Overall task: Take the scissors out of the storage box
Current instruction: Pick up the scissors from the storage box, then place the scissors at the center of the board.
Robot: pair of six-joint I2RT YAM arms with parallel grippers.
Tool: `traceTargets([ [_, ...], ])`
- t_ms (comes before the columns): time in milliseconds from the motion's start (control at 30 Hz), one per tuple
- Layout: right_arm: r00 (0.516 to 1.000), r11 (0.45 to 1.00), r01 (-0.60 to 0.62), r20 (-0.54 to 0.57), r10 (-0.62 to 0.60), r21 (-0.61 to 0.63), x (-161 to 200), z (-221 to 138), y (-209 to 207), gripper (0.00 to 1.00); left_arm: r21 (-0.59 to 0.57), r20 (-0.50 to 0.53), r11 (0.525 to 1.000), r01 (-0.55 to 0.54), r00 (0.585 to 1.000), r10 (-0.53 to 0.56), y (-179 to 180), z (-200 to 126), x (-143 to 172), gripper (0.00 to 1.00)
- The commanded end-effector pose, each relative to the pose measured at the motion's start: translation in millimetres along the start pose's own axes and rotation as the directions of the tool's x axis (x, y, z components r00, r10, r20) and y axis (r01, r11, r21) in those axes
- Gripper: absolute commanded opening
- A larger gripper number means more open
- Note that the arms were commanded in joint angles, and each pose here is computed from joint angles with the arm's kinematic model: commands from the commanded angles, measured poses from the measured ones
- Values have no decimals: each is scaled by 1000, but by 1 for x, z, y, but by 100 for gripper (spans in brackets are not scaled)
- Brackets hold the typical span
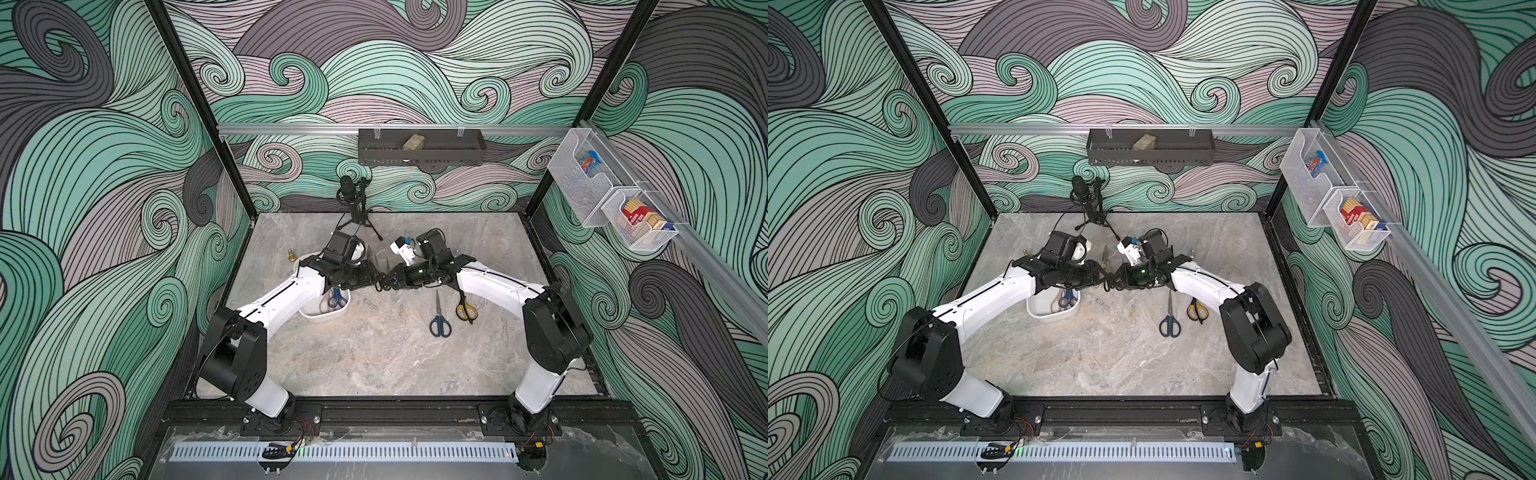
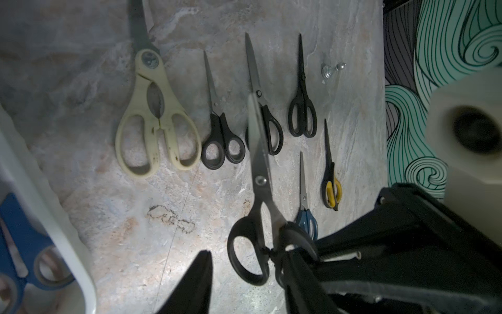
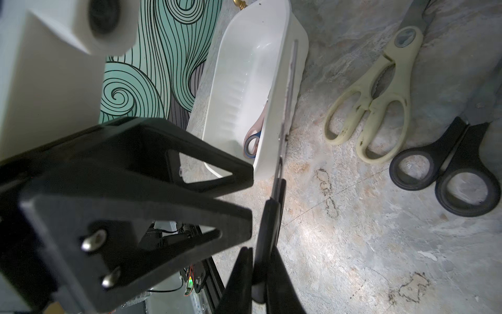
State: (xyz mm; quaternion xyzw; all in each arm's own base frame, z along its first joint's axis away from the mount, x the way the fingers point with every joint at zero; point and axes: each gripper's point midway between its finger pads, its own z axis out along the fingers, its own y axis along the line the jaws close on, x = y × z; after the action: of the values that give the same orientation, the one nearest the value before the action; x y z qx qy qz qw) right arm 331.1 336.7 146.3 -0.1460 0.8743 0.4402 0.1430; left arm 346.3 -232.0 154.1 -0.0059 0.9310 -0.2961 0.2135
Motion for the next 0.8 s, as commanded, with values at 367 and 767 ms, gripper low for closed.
traceTargets([
  [367,998,999,-33,47,32,23,3,-27,-13,8,-81,214,997,-15,976,32,6,-52,-46,58],
  [767,983,980,-183,21,182,72,82,-52,-45,9,71,164,977,199,964,-208,76,-58,-49,98],
])
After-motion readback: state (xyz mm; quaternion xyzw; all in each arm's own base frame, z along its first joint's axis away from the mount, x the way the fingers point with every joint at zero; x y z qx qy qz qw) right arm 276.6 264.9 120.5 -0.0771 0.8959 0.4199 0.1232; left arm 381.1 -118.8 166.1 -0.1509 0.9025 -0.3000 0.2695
